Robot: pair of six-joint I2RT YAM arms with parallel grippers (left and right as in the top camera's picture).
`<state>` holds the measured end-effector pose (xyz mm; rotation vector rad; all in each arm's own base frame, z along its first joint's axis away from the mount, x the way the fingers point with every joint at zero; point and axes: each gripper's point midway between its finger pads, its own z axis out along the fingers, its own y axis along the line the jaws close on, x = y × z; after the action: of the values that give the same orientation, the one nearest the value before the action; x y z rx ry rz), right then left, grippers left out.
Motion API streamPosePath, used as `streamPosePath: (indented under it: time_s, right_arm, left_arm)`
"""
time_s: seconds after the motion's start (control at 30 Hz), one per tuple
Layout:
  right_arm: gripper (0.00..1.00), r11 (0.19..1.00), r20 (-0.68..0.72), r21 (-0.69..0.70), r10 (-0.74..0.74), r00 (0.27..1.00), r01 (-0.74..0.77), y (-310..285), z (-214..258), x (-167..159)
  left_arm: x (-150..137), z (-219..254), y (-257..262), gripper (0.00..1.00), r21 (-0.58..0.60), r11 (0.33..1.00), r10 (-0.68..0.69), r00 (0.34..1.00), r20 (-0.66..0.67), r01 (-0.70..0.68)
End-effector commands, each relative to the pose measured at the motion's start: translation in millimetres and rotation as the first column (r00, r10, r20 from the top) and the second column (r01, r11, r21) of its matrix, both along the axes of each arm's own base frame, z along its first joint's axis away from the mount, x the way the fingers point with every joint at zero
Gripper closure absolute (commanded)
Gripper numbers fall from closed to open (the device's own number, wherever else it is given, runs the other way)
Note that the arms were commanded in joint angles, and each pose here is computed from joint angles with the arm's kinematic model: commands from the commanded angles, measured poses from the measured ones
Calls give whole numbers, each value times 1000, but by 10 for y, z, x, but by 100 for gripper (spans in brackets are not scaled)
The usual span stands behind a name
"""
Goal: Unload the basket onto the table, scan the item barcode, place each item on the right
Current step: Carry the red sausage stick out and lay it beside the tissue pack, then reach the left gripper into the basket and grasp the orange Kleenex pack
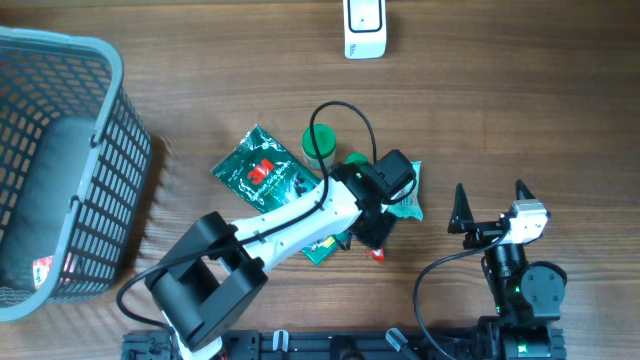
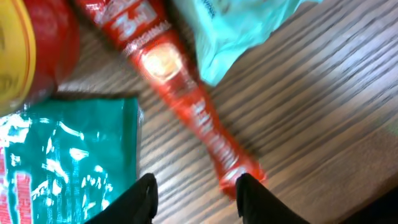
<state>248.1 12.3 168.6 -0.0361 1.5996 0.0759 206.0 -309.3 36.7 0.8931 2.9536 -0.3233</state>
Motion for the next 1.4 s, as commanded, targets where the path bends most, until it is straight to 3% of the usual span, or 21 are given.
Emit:
streamPosePath:
  time_s: [0.0,0.17,0.23,0.33,0.43,0.53,0.67,0.73,0.9,1.03,1.17,1.23,1.37]
  right_arm:
    - [0,1000,8,-9,8,1000,-8,14,14,-3]
    - [1,1000,8,-9,9,1000,-9,14,14,-3]
    - [0,1000,8,-9,9,1000,-9,14,14,-3]
    - [0,1000,8,-10,9,1000,-9,14,14,-3]
    - [0,1000,8,-9,9,1000,-9,14,14,-3]
    - [0,1000,8,-9,9,1000,-9,14,14,-3]
    - [0,1000,8,-9,9,1000,-9,14,14,-3]
    - [0,1000,8,-9,9,1000,-9,14,14,-3]
    - [0,1000,8,-9,8,1000,-8,14,14,-3]
    - [0,1000,8,-9,9,1000,-9,14,14,-3]
    - [0,1000,8,-9,9,1000,-9,14,14,-3]
    - [0,1000,8,-9,9,1000,-9,14,14,-3]
    - [0,1000,8,-9,8,1000,-8,14,14,-3]
  left_arm:
    - [7,463,-1,55,-59,998,6,999,54,-3]
    - [169,1440,160,53,-180,984,72,954,292,-19]
    - [283,1909,420,53,-215,975,152,879,452,-58]
    - [559,2592,1069,43,-275,934,357,651,670,-229]
    - [797,3170,1943,37,-475,762,635,364,682,-440]
    - [861,3481,2907,39,-653,479,822,39,569,-587]
    - [795,3462,3884,37,-719,173,859,-254,444,-673]
    - [835,3385,4250,37,-748,37,881,-332,337,-662]
    - [980,3100,4897,42,-753,-166,909,-395,134,-637]
    - [978,2532,5223,38,-622,-295,895,-438,85,-725]
    - [914,2044,5386,35,-476,-381,873,-478,96,-793]
    - [806,1826,5463,39,-389,-423,851,-506,139,-818]
    - [772,1620,5454,40,-313,-443,855,-501,134,-840]
